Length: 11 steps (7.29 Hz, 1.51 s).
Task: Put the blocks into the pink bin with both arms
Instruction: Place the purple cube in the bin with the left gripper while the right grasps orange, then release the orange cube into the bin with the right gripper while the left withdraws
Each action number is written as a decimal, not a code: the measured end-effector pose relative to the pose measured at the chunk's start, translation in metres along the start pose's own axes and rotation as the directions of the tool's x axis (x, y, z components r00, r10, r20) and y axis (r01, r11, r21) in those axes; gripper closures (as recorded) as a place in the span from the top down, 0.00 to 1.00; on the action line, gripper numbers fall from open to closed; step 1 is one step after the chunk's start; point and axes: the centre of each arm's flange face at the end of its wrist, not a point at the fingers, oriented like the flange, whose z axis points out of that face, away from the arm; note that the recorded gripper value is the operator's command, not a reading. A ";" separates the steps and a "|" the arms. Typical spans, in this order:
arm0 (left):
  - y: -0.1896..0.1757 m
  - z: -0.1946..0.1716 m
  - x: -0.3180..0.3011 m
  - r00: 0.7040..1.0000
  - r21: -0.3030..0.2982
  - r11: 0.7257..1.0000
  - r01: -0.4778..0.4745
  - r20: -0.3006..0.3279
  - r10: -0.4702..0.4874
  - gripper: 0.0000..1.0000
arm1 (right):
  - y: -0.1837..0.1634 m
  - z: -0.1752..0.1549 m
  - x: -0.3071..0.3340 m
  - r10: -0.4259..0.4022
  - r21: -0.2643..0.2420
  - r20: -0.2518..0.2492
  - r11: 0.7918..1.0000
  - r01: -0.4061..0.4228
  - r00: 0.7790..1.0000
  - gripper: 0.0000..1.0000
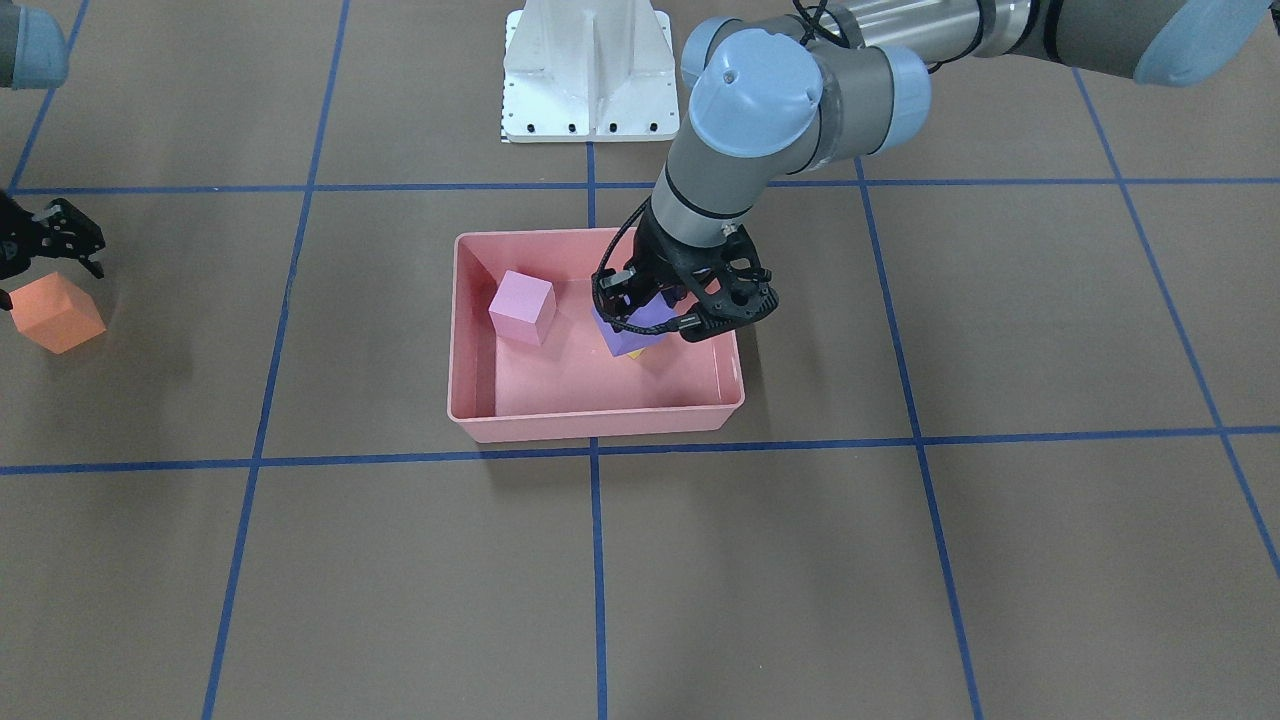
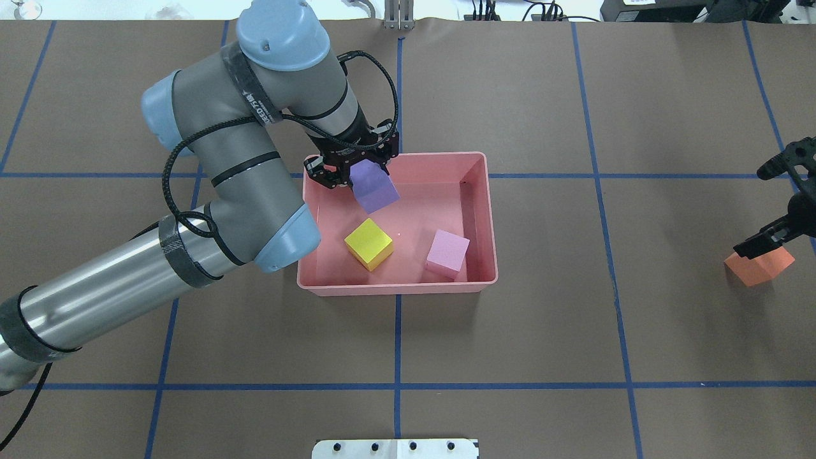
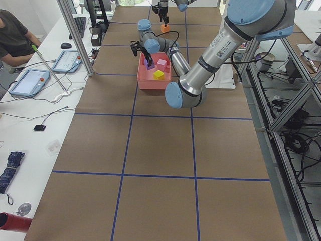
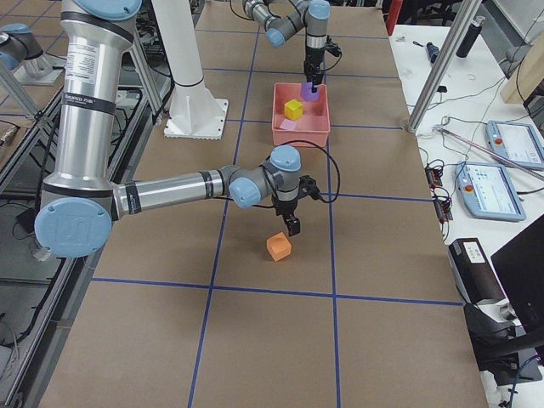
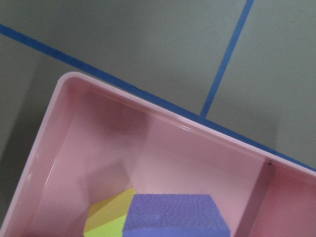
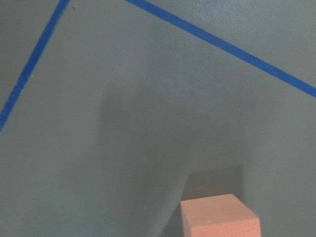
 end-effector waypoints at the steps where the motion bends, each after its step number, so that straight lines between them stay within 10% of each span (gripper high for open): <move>1: 0.000 0.006 0.001 1.000 0.014 1.000 -0.002 0.009 0.002 0.00 | 0.001 0.003 0.004 -0.018 0.004 -0.003 1.000 0.018 1.000 1.00; 3: 0.002 0.020 0.001 1.000 0.035 0.999 -0.006 0.028 0.005 0.17 | 0.007 0.013 0.014 -0.069 -0.012 -0.018 0.998 0.069 0.997 1.00; 4: 0.002 0.023 0.001 0.999 0.043 0.999 -0.011 0.032 0.010 0.89 | 0.013 0.018 0.019 -0.094 -0.025 -0.021 0.995 0.094 0.995 1.00; 10: 0.001 0.019 0.005 0.998 0.090 0.994 -0.055 0.030 0.053 1.00 | 0.035 0.058 0.043 -0.111 -0.045 0.008 0.993 0.111 0.994 0.95; 11: 0.001 0.018 0.006 0.998 0.090 0.994 -0.055 0.029 0.053 1.00 | 0.035 0.061 0.043 -0.108 -0.048 0.020 0.993 0.109 0.994 0.01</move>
